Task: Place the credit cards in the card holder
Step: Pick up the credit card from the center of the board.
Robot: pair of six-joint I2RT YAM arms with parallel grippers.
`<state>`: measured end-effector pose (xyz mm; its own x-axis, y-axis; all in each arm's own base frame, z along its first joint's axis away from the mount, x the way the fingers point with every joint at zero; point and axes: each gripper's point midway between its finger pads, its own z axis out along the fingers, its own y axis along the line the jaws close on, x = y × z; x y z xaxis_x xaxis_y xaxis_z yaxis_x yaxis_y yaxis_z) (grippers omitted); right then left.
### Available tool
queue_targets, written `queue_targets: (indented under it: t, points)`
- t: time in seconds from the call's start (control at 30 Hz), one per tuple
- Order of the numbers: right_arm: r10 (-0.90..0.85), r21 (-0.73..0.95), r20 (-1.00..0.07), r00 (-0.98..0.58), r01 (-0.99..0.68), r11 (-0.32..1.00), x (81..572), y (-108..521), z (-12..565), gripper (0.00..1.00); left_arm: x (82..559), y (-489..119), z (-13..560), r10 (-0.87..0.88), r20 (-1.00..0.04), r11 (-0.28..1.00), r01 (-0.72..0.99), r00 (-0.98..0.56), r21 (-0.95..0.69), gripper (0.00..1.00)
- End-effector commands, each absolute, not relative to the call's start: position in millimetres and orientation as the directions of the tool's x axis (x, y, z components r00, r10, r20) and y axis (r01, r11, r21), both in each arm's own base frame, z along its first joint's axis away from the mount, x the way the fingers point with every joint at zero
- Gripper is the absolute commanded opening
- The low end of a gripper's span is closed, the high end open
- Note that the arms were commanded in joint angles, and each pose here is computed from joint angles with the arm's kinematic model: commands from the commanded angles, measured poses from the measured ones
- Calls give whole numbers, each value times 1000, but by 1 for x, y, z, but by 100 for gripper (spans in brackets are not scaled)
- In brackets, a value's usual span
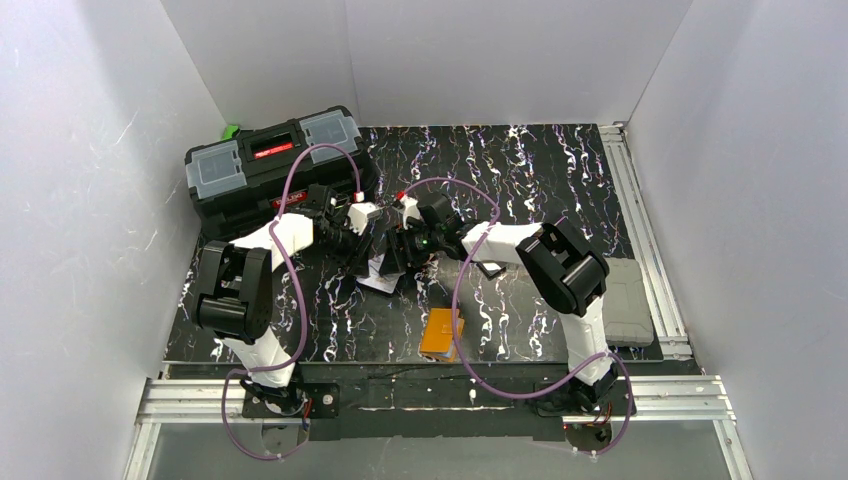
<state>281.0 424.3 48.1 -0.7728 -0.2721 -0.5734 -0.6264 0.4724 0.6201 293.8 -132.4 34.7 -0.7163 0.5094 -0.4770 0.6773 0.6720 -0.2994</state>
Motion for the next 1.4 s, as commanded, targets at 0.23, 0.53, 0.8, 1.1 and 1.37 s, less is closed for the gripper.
queue_targets:
  t: [0.23, 0.53, 0.8, 1.1, 1.37]
  points:
    - [-342, 511, -602, -722, -677, 529, 280, 419, 45, 72, 307, -137, 51, 496, -518, 673, 685, -697, -278, 46]
    - [-344, 487, -601, -721, -672, 559, 280, 416, 41, 70, 315, -141, 61, 472, -537, 678, 677, -699, -285, 46]
    - [-342, 458, -619, -707, -679, 574, 280, 414, 42, 70, 310, -155, 59, 466, -519, 669, 669, -717, -323, 46]
    - [-317, 450, -655, -686, -691, 566, 277, 413, 49, 69, 304, -162, 37, 523, -491, 661, 695, -697, -283, 46]
    - [-287, 495, -661, -693, -691, 527, 270, 417, 53, 68, 301, -156, 24, 582, -473, 647, 729, -662, -225, 45]
